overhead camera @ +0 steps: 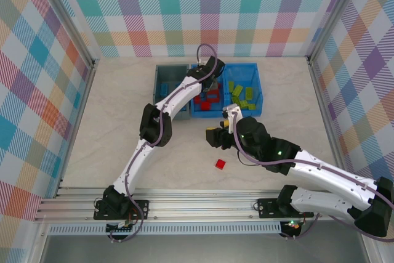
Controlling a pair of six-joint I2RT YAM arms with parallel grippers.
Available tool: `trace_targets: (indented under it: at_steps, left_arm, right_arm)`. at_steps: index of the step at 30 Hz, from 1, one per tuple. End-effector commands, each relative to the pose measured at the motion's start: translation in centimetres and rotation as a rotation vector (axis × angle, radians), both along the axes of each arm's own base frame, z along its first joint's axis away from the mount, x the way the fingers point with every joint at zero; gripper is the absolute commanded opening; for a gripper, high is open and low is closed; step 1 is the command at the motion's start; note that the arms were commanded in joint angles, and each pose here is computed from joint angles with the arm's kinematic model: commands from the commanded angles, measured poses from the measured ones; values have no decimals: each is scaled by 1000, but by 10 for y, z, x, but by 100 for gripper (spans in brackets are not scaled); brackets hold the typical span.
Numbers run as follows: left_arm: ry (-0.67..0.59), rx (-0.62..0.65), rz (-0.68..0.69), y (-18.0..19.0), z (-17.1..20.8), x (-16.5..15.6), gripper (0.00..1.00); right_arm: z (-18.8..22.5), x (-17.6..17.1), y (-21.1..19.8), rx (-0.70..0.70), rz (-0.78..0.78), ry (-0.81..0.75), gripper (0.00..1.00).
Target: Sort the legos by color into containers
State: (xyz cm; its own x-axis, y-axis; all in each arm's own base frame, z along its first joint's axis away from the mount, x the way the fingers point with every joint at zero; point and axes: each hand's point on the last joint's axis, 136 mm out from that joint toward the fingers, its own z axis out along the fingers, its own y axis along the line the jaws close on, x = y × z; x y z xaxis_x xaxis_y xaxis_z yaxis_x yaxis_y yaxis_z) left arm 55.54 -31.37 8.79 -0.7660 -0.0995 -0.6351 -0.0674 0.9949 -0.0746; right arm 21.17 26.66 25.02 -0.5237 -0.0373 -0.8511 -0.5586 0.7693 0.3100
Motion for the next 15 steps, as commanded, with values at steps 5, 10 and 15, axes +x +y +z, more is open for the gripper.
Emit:
trace_targets:
  at_steps: [5,10,15]
  left_arm:
    - [-29,-87,-13,-4,47,-3,53]
    - [-94,-143,-34,-11,110,-20,50]
    - [-187,-186,-20,1,199,-67,52]
  right_arm:
    - [0,0,-17,-8,-76,18,67]
    - [-32,-3,-44,-76,-236,191,61]
    - [-93,-23,-59,-174,-423,491,61]
